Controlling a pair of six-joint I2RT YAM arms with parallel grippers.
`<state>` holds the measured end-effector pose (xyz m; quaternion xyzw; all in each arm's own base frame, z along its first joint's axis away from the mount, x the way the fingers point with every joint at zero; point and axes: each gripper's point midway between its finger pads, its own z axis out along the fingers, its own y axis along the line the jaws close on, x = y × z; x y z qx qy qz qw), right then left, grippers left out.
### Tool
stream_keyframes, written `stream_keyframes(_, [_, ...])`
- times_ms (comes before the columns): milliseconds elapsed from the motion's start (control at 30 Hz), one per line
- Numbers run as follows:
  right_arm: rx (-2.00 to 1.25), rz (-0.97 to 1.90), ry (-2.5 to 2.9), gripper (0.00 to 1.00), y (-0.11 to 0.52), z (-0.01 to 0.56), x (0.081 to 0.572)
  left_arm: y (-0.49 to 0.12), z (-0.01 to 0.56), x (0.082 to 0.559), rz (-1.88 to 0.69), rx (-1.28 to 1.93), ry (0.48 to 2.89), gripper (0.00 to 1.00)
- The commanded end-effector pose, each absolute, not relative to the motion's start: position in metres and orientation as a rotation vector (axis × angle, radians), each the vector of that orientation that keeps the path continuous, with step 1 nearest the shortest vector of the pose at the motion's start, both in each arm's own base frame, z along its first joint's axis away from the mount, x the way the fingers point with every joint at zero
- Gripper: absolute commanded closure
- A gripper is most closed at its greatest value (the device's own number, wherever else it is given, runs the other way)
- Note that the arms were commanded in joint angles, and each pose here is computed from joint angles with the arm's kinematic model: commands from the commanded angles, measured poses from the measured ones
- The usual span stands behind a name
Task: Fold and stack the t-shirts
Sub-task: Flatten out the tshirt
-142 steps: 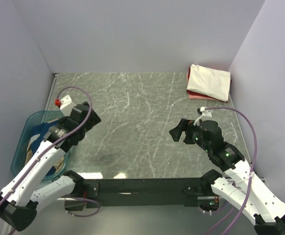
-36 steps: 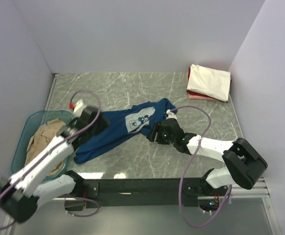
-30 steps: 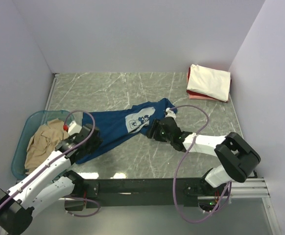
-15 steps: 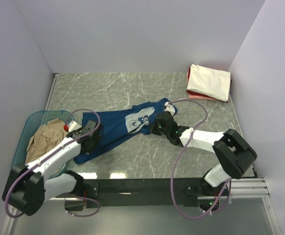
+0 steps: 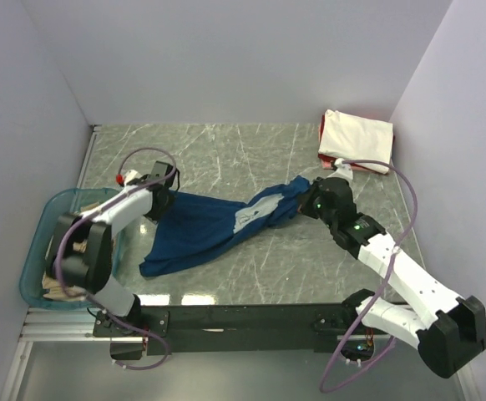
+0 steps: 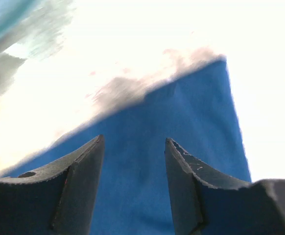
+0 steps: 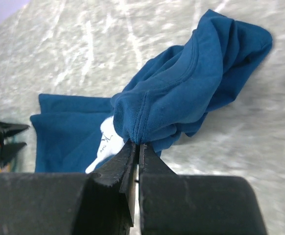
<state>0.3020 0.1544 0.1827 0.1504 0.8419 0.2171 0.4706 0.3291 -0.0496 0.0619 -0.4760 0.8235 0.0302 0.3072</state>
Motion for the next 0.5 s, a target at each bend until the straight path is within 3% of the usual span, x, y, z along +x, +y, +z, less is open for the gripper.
stream_keyframes(0, [0.336, 0.5, 2.042, 1.0, 0.137, 0.208, 0.298, -0.056, 0.052, 0.356, 0.11, -1.218, 2.231, 0.43])
stream_keyframes(233, [0.305, 0.482, 2.082, 1.0, 0.131, 0.204, 0.291, -0.068, 0.03, 0.391, 0.131, -1.159, 2.299, 0.42])
stream_keyframes(333, [0.305, 0.476, 2.096, 1.0, 0.128, 0.201, 0.292, -0.071, 0.028, 0.396, 0.117, -1.142, 2.312, 0.47])
stream_keyframes(367, [0.302, 0.478, 2.095, 1.0, 0.128, 0.203, 0.292, -0.072, 0.03, 0.4, 0.107, -1.138, 2.307, 0.5])
stream_keyframes(467, [0.293, 0.486, 2.089, 1.0, 0.128, 0.21, 0.292, -0.077, 0.039, 0.409, 0.062, -1.11, 2.298, 0.82])
